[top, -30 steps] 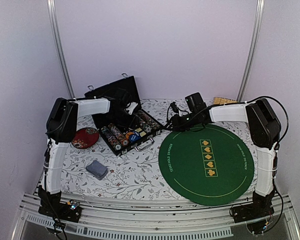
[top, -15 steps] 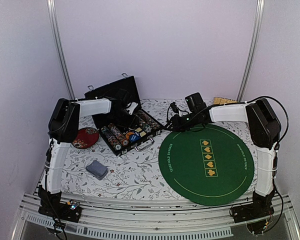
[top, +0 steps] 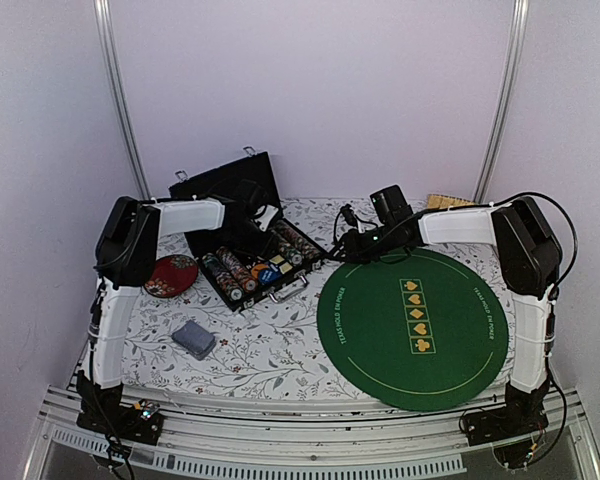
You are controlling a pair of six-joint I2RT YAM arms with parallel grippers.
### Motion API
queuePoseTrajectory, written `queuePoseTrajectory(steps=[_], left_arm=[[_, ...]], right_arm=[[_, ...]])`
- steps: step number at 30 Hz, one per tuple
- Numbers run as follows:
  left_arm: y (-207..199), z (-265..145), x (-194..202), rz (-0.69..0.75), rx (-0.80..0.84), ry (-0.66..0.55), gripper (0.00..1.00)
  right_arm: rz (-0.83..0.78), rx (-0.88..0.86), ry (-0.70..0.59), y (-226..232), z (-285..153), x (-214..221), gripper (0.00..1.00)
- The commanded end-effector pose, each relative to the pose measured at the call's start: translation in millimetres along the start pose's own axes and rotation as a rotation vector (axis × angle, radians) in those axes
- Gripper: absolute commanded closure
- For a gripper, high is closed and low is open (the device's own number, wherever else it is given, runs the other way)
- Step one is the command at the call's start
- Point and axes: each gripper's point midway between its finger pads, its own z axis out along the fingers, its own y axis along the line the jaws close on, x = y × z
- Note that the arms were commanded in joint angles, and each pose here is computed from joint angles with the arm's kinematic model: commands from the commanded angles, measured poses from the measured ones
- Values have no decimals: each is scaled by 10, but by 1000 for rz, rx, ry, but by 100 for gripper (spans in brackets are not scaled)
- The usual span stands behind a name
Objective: Distribute texas hold em gaming equipment
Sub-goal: Pick up the dealer button from the chip case.
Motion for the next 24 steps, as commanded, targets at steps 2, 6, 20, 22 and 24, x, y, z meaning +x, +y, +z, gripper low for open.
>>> queuePoseTrajectory(steps=[2,6,20,22,24], left_arm=[[-157,104,542,30,-12,187,35],[-212,60,585,10,17,205,33],[-314,171,549,-92,159,178,45],[-300,192,542,-113,172,178,47],[-274,194,541,-134,180,177,52]], right_arm=[[-23,-13,-17,67,-29,-95,71],[-24,-13,-17,64,-27,-95,71],[-19,-9,-13,55,-25,-75,71],[-18,-8,-13,50,-28,-74,71],[-18,-4,-12,42,-25,-62,71]])
